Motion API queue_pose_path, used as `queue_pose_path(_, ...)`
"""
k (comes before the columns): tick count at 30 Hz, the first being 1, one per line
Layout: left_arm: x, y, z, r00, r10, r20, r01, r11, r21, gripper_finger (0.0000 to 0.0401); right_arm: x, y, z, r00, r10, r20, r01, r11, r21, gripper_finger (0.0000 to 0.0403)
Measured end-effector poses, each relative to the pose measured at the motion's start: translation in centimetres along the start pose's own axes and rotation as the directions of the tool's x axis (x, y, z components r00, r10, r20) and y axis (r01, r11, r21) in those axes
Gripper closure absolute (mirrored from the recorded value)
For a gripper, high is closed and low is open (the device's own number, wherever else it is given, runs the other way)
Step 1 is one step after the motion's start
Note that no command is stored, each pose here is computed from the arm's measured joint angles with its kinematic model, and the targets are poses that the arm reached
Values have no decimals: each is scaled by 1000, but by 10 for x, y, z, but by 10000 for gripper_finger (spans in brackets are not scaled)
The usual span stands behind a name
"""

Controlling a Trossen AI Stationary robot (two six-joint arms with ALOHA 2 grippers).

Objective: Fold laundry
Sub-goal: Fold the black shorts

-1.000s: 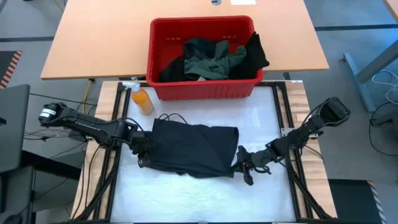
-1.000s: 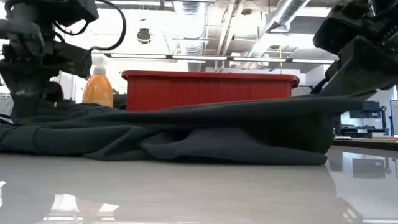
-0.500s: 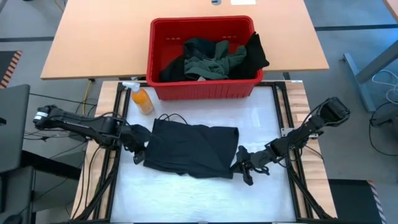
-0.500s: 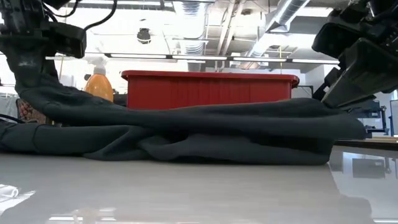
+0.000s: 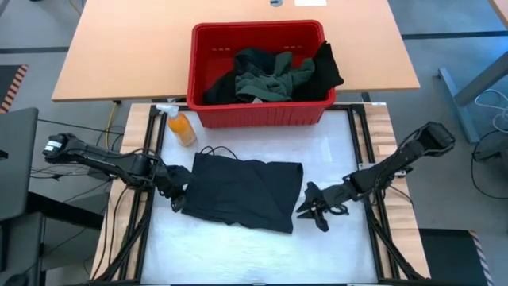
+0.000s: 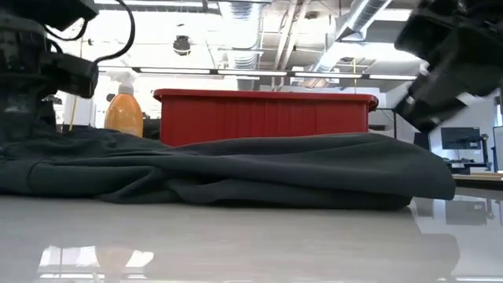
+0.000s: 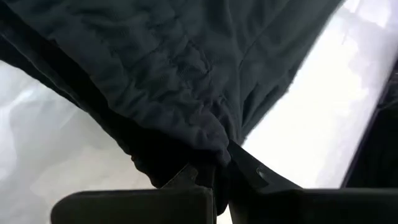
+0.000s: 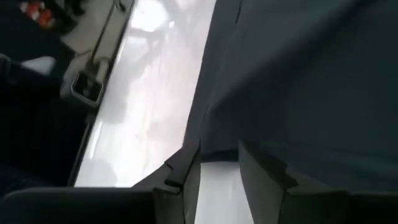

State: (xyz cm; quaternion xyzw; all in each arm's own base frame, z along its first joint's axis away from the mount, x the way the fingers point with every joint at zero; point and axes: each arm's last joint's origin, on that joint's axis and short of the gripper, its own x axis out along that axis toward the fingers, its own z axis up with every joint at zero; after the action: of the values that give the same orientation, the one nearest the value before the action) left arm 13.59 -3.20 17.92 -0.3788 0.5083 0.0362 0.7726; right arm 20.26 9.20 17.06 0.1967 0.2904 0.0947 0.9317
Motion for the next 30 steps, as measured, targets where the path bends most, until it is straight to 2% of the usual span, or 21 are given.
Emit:
queue_pose_path(6,1,2,0,999,35,37,-35,999,-3,400,10,-13,28,978,-97,187,101,995,-13,266)
queue_pose_path(9,1,3,0,996,64,65,-63,998,-16,392,29,-16,38,970,-110,217,125,991,-54,266)
queue_pose_path(13,2,1,-2,998,48,41,-48,999,-2,363,64,-13,53,964,-95,248,132,982,-138,266)
queue_pose_path(16,2,0,-4,999,34,18,-35,999,7,334,97,-12,64,969,-107,221,145,976,-165,266)
queue_pose_path(20,3,-2,-7,998,-15,-56,14,1000,-9,298,136,-6,76,982,-70,173,107,970,-216,266)
queue_pose_path(23,2,-3,-9,991,-64,-120,60,998,-37,279,158,-4,77,994,-60,89,81,964,-253,266)
queue_pose_path(26,2,-3,-10,984,-83,-157,76,996,-47,270,171,-8,70,994,-100,-50,83,958,-275,266)
queue_pose_path(30,2,0,-12,988,-33,-149,27,999,-43,268,171,-21,58,962,-185,-199,121,948,-294,266)
